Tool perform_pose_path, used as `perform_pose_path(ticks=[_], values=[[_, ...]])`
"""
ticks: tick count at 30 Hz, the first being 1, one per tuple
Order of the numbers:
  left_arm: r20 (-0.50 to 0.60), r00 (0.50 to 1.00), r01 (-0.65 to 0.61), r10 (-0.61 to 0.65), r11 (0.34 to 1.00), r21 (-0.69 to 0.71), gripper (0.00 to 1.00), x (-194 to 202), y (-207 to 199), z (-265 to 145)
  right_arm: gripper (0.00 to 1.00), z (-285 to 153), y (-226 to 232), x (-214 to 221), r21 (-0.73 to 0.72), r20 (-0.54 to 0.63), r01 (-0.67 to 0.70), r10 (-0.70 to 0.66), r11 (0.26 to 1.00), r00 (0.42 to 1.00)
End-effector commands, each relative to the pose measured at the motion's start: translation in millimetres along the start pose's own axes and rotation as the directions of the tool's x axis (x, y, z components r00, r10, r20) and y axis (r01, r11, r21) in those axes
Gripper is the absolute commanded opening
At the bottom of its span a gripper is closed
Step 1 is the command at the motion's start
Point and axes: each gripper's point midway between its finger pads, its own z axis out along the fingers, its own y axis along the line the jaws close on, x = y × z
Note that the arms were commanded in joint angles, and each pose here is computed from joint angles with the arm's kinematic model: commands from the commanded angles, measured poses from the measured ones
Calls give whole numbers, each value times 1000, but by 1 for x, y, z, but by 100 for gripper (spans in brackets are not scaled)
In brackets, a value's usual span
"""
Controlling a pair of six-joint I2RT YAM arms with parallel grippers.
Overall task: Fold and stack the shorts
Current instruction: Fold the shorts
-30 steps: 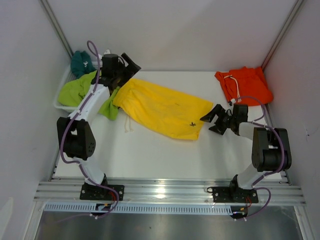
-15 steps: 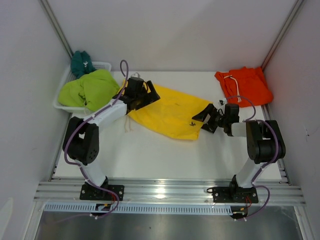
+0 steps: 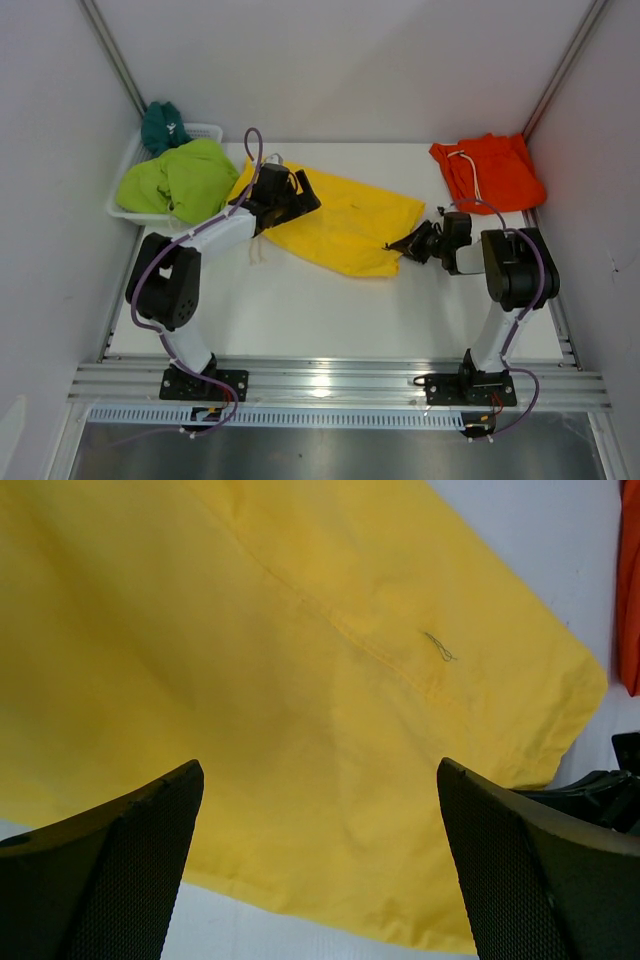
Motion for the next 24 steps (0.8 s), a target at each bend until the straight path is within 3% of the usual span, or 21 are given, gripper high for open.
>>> perform_pose_path(ticks=[1, 5, 10, 17, 24], values=[[49, 998, -29, 28, 999, 17, 99, -14, -4, -9, 0, -9, -17, -5, 59, 44, -13, 11, 998, 999], [48, 998, -41, 39, 999, 21, 99, -17, -2, -12, 0, -34, -25, -13, 67, 56, -11, 7, 998, 998], [33, 996, -81, 80, 996, 43, 99, -14, -3, -22, 0, -78, -28, -15, 186, 67, 40, -53, 982, 996], [-35, 991, -124, 126, 990, 72, 99, 4, 6, -28, 0, -142, -68, -23, 413, 69, 26, -60, 910, 996], [-29, 995, -91, 93, 994, 54, 99, -17, 37, -26, 0, -158, -82, -28, 512, 115, 46, -122, 857, 986]])
